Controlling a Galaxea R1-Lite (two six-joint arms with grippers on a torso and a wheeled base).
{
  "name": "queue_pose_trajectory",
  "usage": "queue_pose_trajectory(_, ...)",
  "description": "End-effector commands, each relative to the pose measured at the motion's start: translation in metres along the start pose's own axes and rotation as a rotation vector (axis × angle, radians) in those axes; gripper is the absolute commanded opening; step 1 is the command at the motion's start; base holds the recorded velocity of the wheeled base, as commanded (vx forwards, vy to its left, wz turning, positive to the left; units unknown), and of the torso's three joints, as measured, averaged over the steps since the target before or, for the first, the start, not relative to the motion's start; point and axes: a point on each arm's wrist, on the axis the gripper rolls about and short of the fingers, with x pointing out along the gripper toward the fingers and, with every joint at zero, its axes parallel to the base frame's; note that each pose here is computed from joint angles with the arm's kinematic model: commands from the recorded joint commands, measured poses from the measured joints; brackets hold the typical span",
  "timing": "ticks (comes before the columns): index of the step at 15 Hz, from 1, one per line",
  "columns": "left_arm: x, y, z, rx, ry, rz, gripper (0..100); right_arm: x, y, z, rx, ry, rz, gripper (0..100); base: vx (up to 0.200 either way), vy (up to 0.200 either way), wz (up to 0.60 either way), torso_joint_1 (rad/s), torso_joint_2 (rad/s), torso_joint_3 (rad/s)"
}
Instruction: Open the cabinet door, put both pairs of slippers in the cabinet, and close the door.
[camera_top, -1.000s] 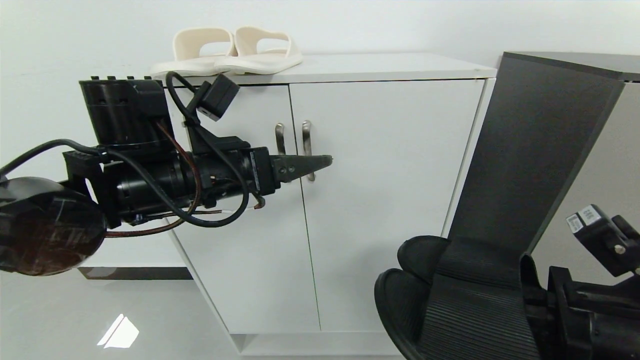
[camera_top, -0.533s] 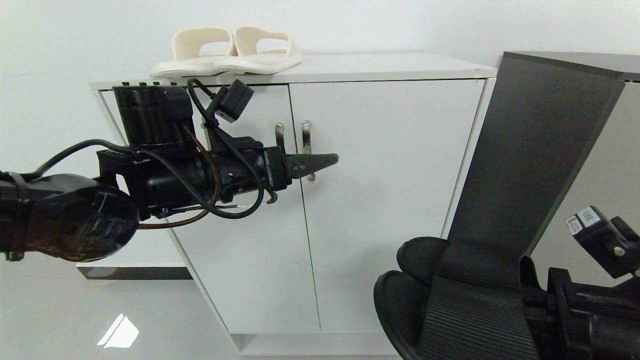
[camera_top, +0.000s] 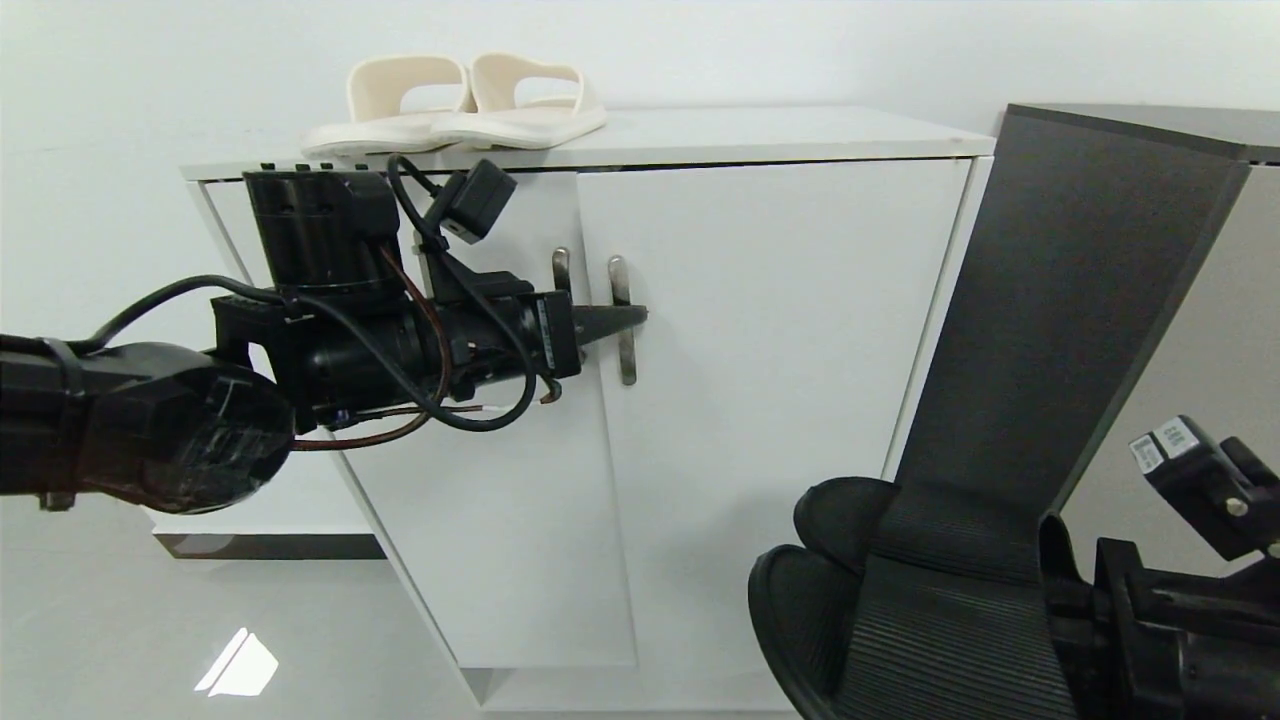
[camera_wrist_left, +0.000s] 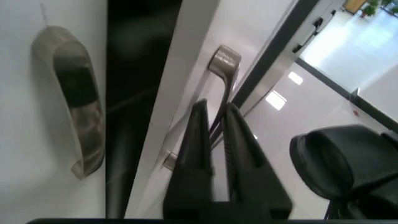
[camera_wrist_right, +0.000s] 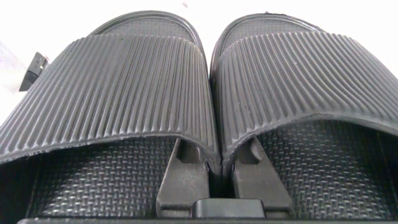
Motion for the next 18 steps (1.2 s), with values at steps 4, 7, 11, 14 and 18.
queue_pose_trajectory(4, -0.023, -0.021, 0.0, 0.008, -0.012, -0.028, 0, -0.007, 0.004, -0.003, -0.01, 0.0, 0.09, 0, 0.0, 0.0, 0.0, 0.0, 0.0, 0.0)
queue_pose_trajectory(7, -0.04, -0.036, -0.006, 0.009, -0.005, -0.05, 0, -0.011, 0.006, -0.005, -0.028, -0.003, 0.121, 0, 0.0, 0.0, 0.0, 0.0, 0.0, 0.0)
queue_pose_trajectory(11, -0.092, -0.065, -0.01, 0.02, -0.056, -0.076, 0, -0.012, 0.007, -0.008, -0.049, 0.005, 0.131, 0, 0.0, 0.0, 0.0, 0.0, 0.0, 0.0)
queue_pose_trajectory(14, -0.116, -0.076, -0.006, 0.03, -0.109, -0.079, 0, -0.012, 0.006, -0.01, -0.048, 0.012, 0.131, 0, 0.0, 0.0, 0.0, 0.0, 0.0, 0.0)
queue_pose_trajectory(18, -0.099, -0.046, 0.01, -0.017, -0.124, 0.019, 0, -0.013, 0.006, -0.012, -0.073, 0.016, 0.134, 0, 0.0, 0.0, 0.0, 0.0, 0.0, 0.0)
